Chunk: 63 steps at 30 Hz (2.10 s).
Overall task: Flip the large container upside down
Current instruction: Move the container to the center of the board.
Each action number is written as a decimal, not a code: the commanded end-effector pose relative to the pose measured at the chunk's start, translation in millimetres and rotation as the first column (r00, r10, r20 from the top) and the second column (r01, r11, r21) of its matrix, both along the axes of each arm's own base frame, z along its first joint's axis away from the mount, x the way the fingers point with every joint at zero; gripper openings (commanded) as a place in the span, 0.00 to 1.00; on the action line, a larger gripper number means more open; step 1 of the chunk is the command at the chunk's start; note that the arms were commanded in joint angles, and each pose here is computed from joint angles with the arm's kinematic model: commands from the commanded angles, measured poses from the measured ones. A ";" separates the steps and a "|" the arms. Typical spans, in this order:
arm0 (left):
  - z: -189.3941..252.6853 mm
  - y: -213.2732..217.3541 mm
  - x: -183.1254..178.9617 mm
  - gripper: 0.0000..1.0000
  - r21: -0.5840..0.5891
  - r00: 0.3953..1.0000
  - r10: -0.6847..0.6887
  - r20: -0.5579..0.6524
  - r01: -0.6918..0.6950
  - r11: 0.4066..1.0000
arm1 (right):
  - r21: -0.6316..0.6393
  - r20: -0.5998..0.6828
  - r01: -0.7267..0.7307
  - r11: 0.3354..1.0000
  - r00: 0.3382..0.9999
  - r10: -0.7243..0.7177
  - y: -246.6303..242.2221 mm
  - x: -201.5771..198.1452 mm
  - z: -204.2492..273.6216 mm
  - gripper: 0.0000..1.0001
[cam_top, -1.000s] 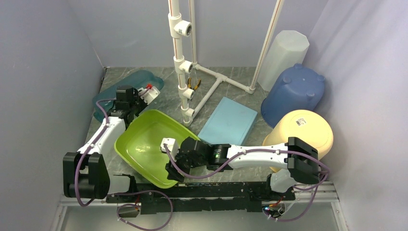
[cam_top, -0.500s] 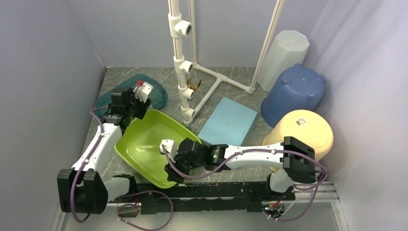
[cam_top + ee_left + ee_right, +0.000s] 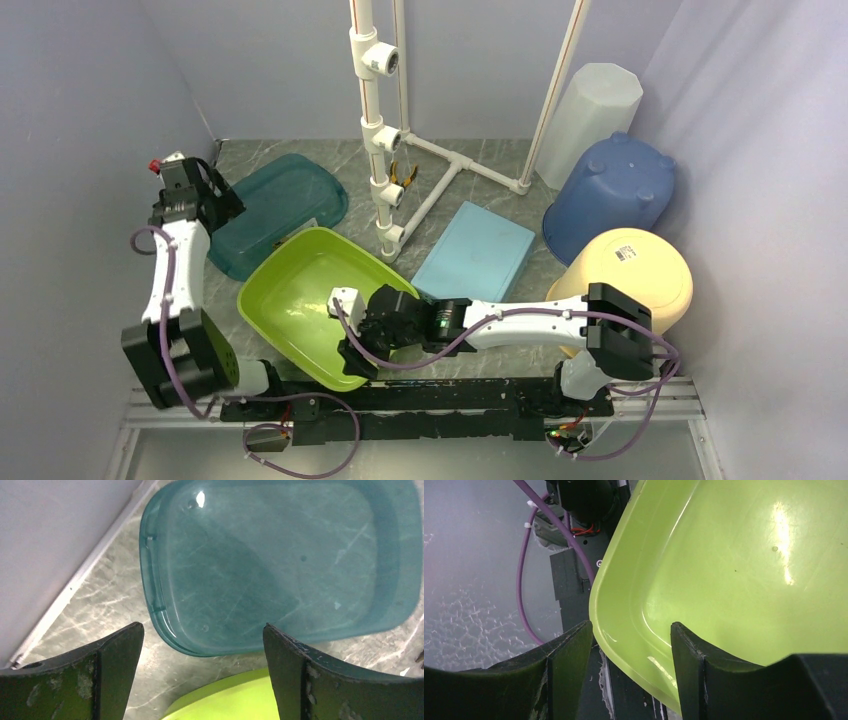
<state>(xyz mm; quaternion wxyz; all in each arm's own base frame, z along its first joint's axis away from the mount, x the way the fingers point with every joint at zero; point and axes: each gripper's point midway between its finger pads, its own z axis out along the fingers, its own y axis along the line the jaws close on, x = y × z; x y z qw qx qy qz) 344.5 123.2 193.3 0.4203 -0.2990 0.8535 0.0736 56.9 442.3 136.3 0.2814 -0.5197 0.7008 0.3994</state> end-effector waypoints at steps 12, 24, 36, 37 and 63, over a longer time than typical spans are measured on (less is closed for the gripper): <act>-92.1 44.5 32.1 0.92 -0.267 0.965 0.150 -0.215 -0.206 0.942 | 0.013 0.000 -0.004 1.000 1.000 0.004 18.0 -0.8 15.5 0.63; -105.9 60.2 107.4 0.81 -0.176 0.986 -0.148 -0.080 0.132 0.975 | -0.022 0.001 -0.007 1.000 1.000 0.007 18.0 -0.9 5.6 0.63; -74.6 53.7 203.4 0.80 -0.101 0.937 -0.321 0.140 0.336 0.937 | -0.035 0.009 -0.032 0.999 0.999 0.033 24.9 -1.1 8.0 0.62; -71.9 51.2 211.0 0.80 -0.076 0.928 -0.343 0.143 0.356 0.931 | -0.032 0.011 -0.030 0.999 0.999 0.031 24.4 -0.9 9.8 0.62; 25.6 -121.6 -84.0 0.88 -0.574 0.985 -0.107 0.137 0.167 0.802 | 0.137 0.048 0.365 0.921 0.926 -0.374 -12.4 57.6 60.8 0.65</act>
